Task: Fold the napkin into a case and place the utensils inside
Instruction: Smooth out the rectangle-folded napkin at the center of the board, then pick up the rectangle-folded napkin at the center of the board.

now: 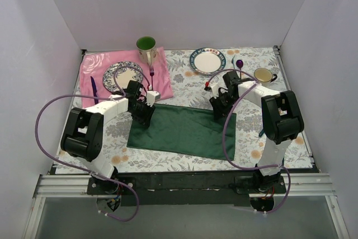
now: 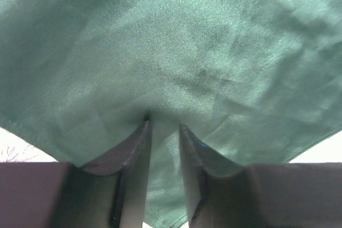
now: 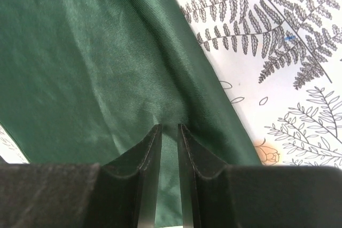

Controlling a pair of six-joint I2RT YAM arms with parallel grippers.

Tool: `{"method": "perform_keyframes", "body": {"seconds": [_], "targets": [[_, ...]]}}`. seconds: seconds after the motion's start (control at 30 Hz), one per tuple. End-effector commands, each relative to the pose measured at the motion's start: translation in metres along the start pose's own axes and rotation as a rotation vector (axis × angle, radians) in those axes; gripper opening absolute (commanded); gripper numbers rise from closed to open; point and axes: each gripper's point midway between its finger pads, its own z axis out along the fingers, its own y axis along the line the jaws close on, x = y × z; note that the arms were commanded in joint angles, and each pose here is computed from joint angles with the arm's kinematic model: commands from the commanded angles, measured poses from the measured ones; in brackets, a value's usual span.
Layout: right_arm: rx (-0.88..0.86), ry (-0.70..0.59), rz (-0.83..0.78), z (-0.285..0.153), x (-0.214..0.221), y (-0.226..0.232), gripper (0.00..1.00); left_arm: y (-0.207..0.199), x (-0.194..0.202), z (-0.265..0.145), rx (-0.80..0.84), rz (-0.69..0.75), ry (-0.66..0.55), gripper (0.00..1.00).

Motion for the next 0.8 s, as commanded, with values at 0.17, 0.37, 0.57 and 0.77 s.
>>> {"method": "perform_keyframes", "body": {"seconds": [0.17, 0.37, 0.57, 0.77], "targets": [[-0.029, -0.044, 0.039, -0.036, -0.017, 0.025, 0.27, 0.004, -0.019, -0.064, -0.069, -0.213, -0.183, 0.46], [0.014, -0.041, 0.057, -0.051, -0.006, 0.032, 0.27, 0.037, 0.011, -0.062, -0.213, -0.409, -0.119, 0.46], [0.031, -0.019, 0.081, -0.055, 0.01, 0.038, 0.27, 0.058, 0.025, -0.049, -0.272, -0.484, -0.052, 0.45], [0.042, 0.008, 0.099, -0.055, 0.02, 0.038, 0.27, 0.059, 0.028, -0.037, -0.248, -0.478, -0.028, 0.43]]}}
